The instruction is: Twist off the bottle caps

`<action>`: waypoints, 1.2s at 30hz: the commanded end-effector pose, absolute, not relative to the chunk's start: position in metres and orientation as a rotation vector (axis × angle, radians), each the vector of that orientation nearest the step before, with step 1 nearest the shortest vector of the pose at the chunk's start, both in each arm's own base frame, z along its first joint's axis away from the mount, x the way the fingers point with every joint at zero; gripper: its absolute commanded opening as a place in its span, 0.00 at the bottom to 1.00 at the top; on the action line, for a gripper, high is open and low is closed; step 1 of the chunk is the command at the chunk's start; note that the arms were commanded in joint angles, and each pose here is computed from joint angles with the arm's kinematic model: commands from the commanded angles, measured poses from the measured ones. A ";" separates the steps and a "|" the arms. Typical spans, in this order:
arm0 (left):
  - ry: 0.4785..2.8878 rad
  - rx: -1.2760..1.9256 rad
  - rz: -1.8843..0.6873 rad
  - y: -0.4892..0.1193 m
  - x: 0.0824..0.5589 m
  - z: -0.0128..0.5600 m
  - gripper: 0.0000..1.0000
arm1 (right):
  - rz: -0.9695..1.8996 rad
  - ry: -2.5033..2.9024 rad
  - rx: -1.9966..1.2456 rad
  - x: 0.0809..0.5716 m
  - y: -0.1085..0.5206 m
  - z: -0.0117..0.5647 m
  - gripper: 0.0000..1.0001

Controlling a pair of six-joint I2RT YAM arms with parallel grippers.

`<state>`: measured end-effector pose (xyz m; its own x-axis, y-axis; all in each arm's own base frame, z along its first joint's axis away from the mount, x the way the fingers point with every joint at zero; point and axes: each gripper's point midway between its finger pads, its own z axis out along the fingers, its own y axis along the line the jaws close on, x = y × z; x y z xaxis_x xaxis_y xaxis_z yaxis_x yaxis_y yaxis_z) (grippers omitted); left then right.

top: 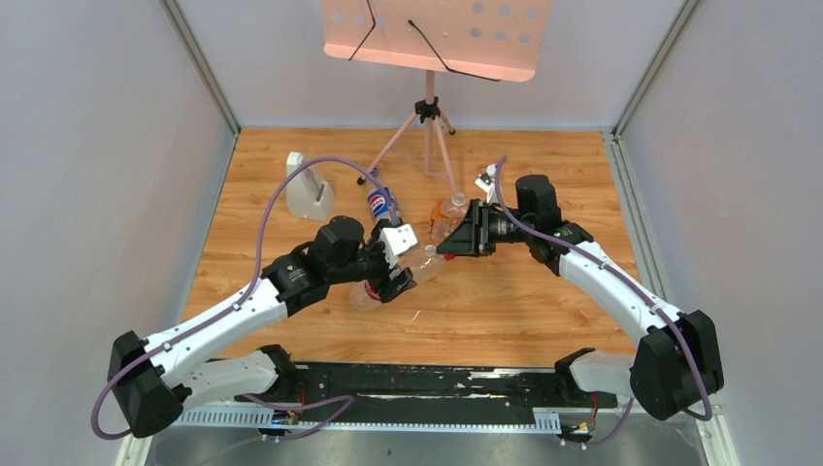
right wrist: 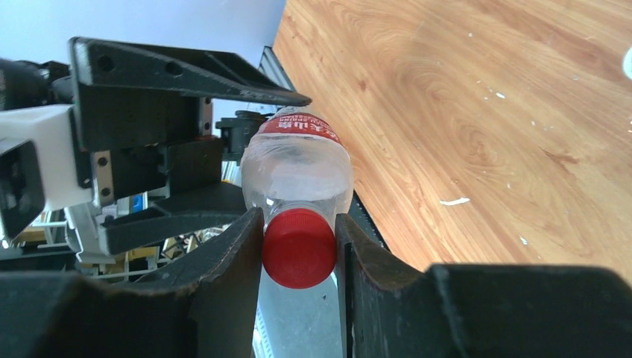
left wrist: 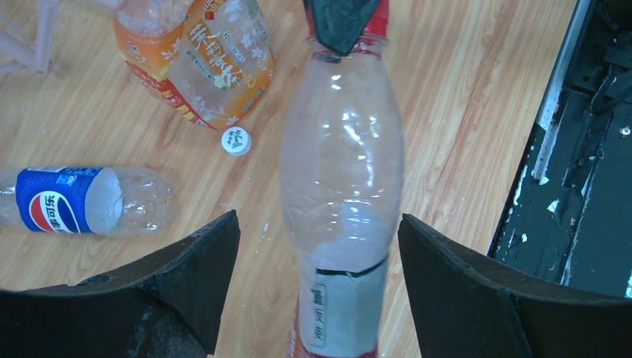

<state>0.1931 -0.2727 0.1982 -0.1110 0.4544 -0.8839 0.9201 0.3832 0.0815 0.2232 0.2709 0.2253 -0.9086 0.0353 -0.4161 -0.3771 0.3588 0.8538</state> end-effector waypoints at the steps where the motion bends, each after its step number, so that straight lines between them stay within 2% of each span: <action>1: 1.727 1.141 -0.712 -0.273 0.197 0.207 0.83 | 1.658 2.144 -0.384 0.216 0.277 0.256 0.11; 9: 1.729 1.129 -0.765 -0.269 0.193 0.208 0.72 | 1.667 2.150 -0.387 0.220 0.279 0.257 0.12; 17: 1.731 1.136 -0.715 -0.264 0.198 0.207 0.32 | 1.660 2.139 -0.394 0.221 0.279 0.260 0.15; 21: 1.742 1.129 -0.672 -0.260 0.203 0.204 0.10 | 1.635 2.154 -0.381 0.222 0.278 0.255 0.23; 22: 1.741 1.136 -0.667 -0.260 0.203 0.203 0.07 | 1.631 2.153 -0.383 0.222 0.277 0.254 0.27; 23: 1.747 1.138 -0.659 -0.259 0.204 0.201 0.02 | 1.625 2.154 -0.381 0.222 0.277 0.253 0.35; 26: 1.750 1.167 -0.637 -0.257 0.205 0.197 0.00 | 1.590 2.152 -0.357 0.226 0.273 0.253 0.55; 28: 1.751 1.186 -0.617 -0.256 0.205 0.194 0.00 | 1.573 2.140 -0.343 0.228 0.268 0.255 0.61; 36: 1.730 1.338 -0.557 -0.256 0.202 0.186 0.00 | 1.581 2.152 -0.321 0.228 0.257 0.250 0.62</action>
<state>0.1983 -0.2516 0.1746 -0.1499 0.5104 -0.8468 0.9198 0.3862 0.0700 0.2321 0.2590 0.2468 -0.8826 0.0891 -0.4616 -0.4106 0.3319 0.8492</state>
